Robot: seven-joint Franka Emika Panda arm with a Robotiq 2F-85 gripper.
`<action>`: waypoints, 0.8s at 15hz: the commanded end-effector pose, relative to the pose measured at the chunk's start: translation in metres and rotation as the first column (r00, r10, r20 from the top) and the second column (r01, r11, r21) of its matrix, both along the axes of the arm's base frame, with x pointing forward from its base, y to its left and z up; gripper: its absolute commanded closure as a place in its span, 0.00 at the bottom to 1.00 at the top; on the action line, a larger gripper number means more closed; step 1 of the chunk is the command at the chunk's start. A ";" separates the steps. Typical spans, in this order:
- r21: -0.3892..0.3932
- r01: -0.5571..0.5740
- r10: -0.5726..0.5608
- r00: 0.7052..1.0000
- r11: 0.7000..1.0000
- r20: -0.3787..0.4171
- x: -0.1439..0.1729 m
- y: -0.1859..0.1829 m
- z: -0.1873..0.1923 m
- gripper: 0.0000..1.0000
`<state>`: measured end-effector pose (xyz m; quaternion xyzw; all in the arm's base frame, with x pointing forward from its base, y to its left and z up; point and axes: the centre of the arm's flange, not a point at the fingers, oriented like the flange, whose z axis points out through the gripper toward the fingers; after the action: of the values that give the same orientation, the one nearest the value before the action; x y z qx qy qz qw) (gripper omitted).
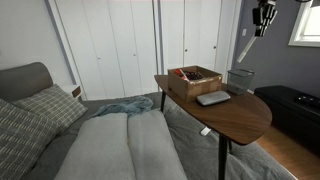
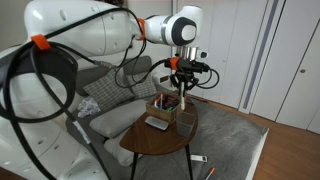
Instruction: Pick up the white marker and put it in the gray pen holder
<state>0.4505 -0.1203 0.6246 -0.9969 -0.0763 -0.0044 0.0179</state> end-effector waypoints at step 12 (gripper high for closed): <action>-0.077 0.230 -0.219 0.968 0.970 0.123 0.017 0.005 -0.062 0.23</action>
<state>0.4712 -0.1246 0.5603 -0.9991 0.0225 -0.0229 -0.0288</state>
